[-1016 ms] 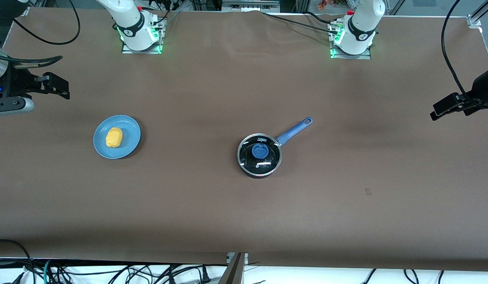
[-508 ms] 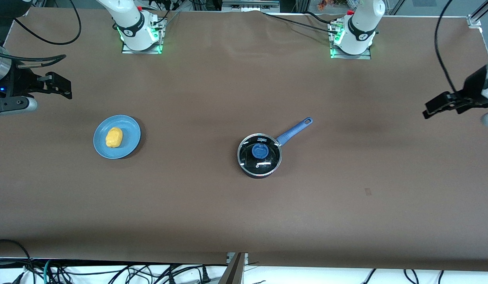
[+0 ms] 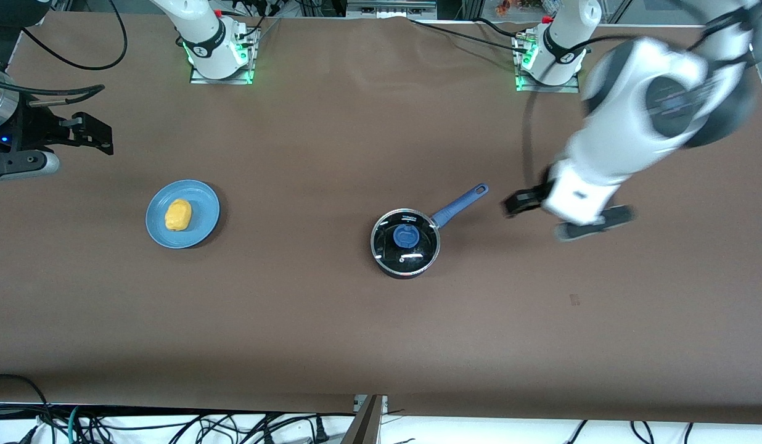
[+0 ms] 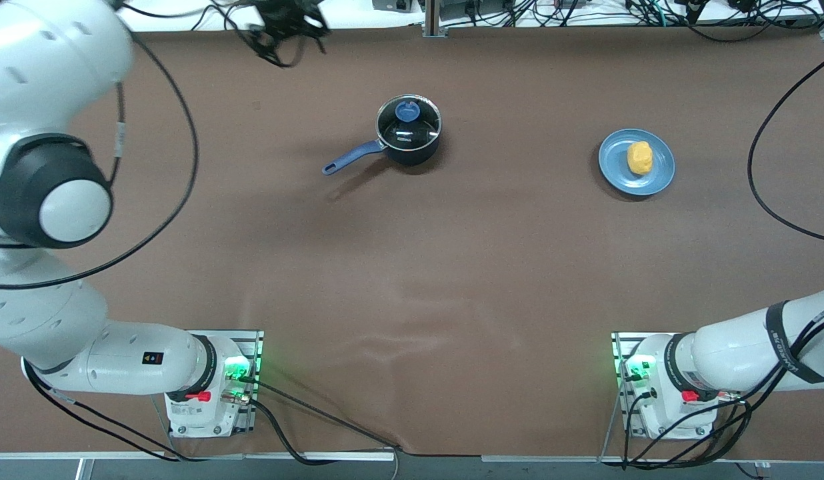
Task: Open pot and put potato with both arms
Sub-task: 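Reach the left gripper to the blue knob of the glass lid, then grasp the blue lid knob with the left gripper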
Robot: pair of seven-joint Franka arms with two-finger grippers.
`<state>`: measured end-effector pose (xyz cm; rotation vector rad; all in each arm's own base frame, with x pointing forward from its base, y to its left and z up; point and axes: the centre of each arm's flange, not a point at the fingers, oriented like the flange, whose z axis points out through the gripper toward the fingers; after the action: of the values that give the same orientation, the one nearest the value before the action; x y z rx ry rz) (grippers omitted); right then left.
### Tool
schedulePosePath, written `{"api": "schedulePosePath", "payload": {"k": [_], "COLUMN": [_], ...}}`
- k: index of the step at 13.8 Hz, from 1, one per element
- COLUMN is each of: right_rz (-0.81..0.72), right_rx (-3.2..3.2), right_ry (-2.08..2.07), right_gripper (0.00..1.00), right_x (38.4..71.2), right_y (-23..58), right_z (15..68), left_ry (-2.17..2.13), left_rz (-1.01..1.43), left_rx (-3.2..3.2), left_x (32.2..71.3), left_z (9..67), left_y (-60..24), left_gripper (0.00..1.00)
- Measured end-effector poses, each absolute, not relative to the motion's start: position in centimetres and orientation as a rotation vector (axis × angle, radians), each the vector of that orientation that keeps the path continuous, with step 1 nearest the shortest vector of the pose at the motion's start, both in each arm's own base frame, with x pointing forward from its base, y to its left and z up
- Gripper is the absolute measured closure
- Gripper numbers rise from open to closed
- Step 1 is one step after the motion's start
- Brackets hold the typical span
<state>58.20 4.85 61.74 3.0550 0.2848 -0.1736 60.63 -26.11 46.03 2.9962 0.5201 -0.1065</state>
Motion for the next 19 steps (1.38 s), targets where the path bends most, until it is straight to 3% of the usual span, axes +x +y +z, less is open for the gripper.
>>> {"api": "schedulePosePath", "payload": {"k": [7,13,19], "right_rz": [-0.177,-0.195,-0.195], "right_rx": [3.054,3.053,3.053], "right_ry": [0.291,0.296,0.296], "right_gripper": [0.00,0.00,0.00], "right_x": [58.2,58.6,58.6], "right_y": [5.1,5.3,5.3], "right_z": [61.6,60.9,60.9], "left_ry": [0.543,0.548,0.604], "left_rz": [-0.182,-0.158,-0.109], "left_rx": [3.049,3.048,3.022], "left_x": [58.7,59.1,60.5], "left_z": [34.0,30.0,30.4], "left_y": [-42.3,-43.7,-43.8], "left_gripper": [0.00,0.00,0.00]}}
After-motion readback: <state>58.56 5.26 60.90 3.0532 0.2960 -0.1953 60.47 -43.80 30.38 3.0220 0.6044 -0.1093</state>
